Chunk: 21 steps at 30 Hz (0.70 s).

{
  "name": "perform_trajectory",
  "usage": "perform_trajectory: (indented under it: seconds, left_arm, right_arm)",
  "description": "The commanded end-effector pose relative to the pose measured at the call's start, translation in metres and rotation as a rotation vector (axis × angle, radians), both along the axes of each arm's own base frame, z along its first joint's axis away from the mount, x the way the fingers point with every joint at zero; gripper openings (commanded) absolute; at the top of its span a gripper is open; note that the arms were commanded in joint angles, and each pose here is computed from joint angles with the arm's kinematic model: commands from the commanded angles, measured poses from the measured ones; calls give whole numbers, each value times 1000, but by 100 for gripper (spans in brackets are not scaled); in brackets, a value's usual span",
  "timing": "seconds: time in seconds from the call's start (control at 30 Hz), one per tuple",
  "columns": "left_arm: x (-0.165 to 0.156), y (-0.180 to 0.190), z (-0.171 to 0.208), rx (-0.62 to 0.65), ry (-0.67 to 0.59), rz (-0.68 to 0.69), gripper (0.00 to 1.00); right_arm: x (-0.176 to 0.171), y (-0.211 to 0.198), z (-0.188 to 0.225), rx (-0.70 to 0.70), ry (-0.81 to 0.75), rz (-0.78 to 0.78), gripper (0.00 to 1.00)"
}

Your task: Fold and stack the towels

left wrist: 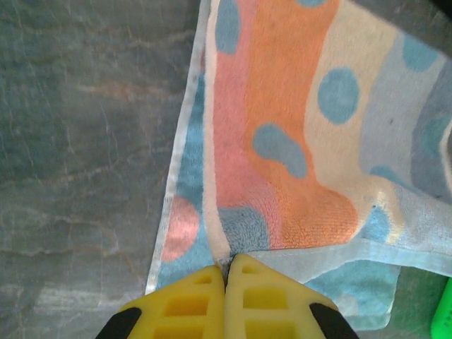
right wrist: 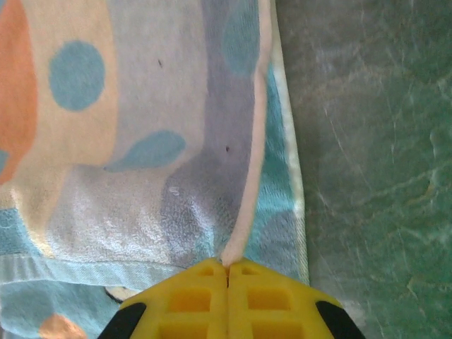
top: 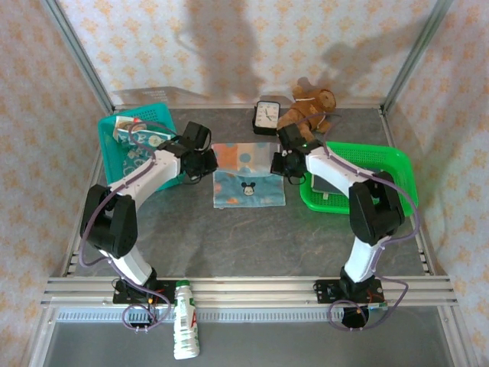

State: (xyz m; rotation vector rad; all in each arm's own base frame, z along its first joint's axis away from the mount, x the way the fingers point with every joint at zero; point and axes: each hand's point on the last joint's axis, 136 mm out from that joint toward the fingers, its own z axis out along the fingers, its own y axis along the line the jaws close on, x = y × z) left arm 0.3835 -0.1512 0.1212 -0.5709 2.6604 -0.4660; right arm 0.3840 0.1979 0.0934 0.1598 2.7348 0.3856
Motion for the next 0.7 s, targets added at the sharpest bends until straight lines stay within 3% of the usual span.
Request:
perform_trajectory:
  seconds: [0.0, 0.47, 0.67]
  left_arm:
    - [-9, -5, 8, -27, -26, 13, 0]
    - [-45, -5, 18, -21, -18, 0, 0]
    - [-57, -12, -8, -19, 34, -17, 0]
  right_arm:
    - [-9, -6, 12, -4, -22, -17, 2]
    - [-44, -16, 25, -26, -10, -5, 3]
    - [-54, -14, 2, -40, 38, 8, 3]
